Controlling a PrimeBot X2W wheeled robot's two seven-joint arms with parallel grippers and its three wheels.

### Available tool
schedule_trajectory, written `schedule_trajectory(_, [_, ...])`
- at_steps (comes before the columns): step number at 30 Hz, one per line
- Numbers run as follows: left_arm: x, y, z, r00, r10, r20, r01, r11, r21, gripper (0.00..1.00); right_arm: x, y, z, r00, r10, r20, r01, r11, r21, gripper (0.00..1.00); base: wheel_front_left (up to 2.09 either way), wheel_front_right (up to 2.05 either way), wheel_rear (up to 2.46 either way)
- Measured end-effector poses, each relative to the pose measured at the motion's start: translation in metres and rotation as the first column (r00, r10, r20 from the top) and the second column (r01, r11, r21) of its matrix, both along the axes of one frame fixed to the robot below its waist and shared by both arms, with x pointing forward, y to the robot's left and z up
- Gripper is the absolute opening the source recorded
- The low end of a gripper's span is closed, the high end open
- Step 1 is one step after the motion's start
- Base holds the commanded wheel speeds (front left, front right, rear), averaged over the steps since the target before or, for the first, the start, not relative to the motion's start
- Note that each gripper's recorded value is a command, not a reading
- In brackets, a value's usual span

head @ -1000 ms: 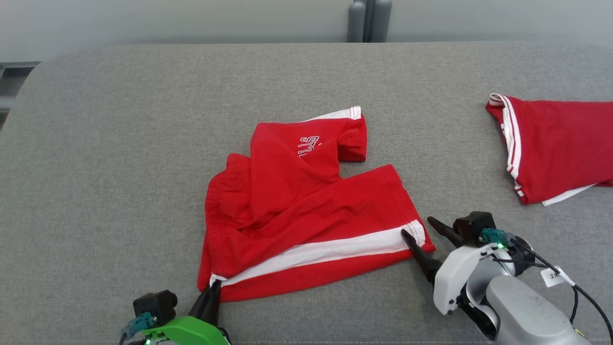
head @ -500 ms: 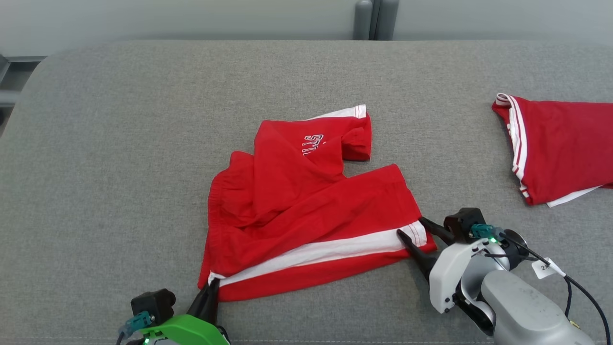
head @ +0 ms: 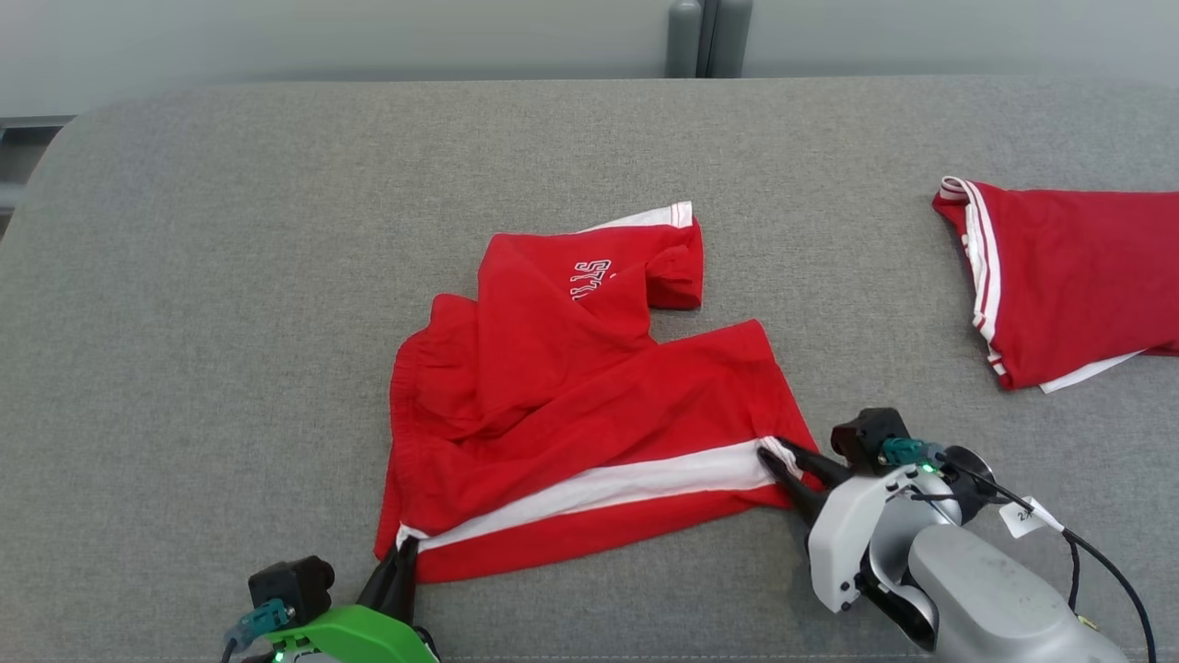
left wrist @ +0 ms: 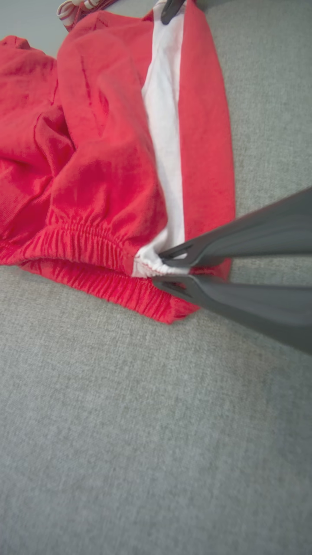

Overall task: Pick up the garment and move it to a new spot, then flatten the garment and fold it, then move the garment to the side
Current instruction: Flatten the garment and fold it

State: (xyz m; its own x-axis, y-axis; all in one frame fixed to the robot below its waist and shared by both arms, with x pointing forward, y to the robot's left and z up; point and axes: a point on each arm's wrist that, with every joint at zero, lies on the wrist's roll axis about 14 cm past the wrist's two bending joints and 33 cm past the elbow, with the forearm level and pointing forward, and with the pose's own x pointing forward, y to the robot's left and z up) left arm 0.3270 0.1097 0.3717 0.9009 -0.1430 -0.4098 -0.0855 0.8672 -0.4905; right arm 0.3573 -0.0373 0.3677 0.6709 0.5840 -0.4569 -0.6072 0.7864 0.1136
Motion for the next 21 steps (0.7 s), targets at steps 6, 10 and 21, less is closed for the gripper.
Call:
schedule_trajectory(6, [0.003, 0.003, 0.004, 1.000, 0.012, 0.016, -0.012, 1.000, -0.002, 0.00, 0.024, 0.000, 0.027, 0.994, -0.028, 0.105, 0.023, 0.998, 0.053, 0.00, 0.00, 0.00, 0.00])
schedule_trajectory(10, [0.024, 0.011, 0.027, 0.994, 0.046, 0.098, -0.045, 0.999, -0.017, 0.00, 0.037, -0.001, 0.046, 0.985, -0.061, 0.161, 0.045, 0.994, 0.099, 0.00, 0.00, 0.00, 0.00])
schedule_trajectory(21, [0.067, 0.006, 0.118, 0.923, 0.085, 0.374, -0.024, 0.986, -0.166, 0.00, 0.057, -0.014, 0.110, 0.940, -0.196, 0.280, 0.119, 0.956, 0.269, 0.00, 0.00, 0.00, 0.00])
